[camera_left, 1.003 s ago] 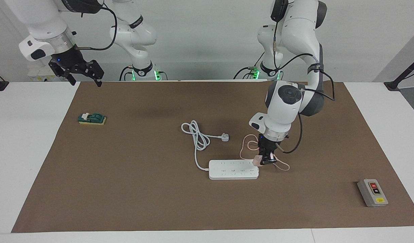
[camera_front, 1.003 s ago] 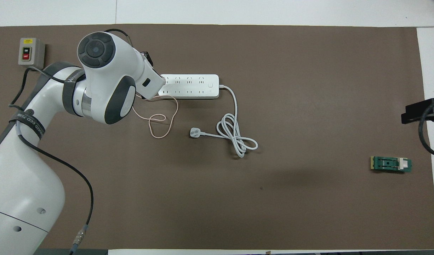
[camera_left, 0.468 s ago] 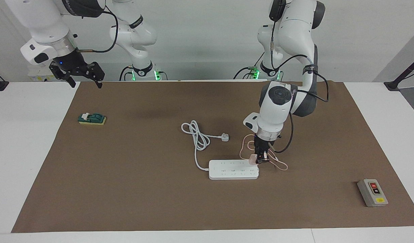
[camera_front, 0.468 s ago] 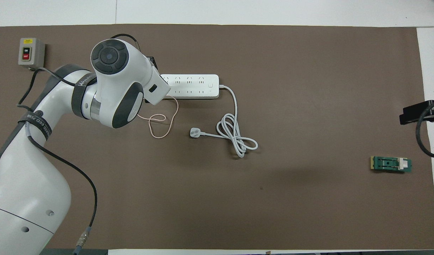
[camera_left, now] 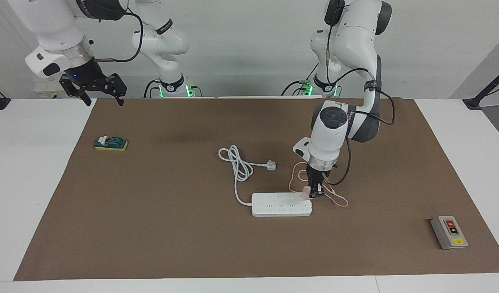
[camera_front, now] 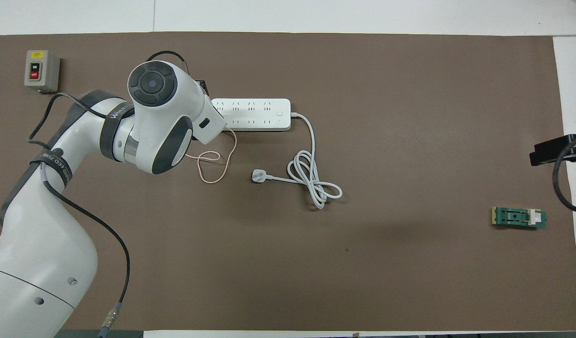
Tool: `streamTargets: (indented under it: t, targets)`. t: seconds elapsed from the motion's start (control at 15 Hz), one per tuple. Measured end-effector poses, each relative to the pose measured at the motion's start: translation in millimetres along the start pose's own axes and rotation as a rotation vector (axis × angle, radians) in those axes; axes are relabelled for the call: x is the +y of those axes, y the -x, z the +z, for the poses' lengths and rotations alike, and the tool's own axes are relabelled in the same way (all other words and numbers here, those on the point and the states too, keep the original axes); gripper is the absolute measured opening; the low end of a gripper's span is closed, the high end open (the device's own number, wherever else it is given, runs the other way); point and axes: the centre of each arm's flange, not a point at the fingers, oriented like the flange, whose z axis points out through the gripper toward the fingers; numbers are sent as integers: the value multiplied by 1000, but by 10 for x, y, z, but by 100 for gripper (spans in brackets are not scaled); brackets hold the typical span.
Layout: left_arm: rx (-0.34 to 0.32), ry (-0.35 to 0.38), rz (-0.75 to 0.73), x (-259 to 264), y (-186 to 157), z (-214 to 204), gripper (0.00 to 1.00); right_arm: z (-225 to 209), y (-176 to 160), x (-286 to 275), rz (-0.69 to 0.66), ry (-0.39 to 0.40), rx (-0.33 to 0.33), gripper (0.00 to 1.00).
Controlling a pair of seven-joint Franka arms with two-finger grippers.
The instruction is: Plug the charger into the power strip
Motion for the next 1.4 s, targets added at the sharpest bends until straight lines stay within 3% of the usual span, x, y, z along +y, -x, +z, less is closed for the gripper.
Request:
streamTargets:
  t: [1.4]
  targets:
    - [2, 1, 6, 82, -91, 0, 31, -1, -2, -34, -9, 0, -1, 100]
